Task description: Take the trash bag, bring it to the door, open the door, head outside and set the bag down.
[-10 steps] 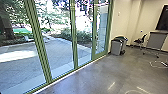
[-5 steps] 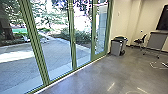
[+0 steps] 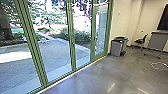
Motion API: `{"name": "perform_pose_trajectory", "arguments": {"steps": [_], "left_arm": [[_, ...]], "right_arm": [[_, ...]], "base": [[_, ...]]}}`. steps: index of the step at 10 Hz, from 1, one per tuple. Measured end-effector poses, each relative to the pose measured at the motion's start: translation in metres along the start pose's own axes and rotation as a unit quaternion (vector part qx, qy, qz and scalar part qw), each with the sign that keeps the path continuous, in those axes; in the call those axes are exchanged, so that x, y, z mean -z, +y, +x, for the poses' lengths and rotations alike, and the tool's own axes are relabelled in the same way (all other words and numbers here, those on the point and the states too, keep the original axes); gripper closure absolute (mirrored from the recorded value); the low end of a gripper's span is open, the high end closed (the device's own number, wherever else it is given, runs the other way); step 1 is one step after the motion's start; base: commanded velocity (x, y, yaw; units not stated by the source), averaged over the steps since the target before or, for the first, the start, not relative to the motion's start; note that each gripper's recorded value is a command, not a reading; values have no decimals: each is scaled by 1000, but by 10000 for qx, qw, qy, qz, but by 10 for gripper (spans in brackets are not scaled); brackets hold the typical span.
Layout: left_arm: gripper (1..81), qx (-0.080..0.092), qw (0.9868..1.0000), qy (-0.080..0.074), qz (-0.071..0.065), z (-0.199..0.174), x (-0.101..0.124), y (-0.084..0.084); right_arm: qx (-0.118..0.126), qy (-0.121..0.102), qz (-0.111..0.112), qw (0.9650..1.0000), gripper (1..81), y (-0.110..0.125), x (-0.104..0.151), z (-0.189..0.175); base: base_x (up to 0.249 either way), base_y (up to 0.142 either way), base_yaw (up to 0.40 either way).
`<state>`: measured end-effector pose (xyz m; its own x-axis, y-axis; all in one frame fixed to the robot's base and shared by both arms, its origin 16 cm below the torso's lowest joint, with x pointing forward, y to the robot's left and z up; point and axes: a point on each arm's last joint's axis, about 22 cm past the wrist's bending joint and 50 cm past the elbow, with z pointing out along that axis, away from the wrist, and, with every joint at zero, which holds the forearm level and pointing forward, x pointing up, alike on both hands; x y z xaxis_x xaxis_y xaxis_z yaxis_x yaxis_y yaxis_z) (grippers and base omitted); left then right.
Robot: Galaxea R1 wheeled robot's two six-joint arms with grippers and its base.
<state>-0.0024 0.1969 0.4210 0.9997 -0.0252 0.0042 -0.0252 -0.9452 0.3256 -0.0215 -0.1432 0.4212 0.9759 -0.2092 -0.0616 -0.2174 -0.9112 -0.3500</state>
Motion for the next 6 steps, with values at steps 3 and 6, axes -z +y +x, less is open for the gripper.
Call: {"name": "perform_pose_trajectory", "arguments": {"steps": [3,6], "left_arm": [[811,4,10000,-12,1,-2,0,0],[811,6,10000,-9,1,-1,0,0]], "right_arm": [[3,20,5,10000,10,0,0,2],[0,16,3,10000,10,0,0,1]], "base": [[140,0,0],[141,0,0]]}}
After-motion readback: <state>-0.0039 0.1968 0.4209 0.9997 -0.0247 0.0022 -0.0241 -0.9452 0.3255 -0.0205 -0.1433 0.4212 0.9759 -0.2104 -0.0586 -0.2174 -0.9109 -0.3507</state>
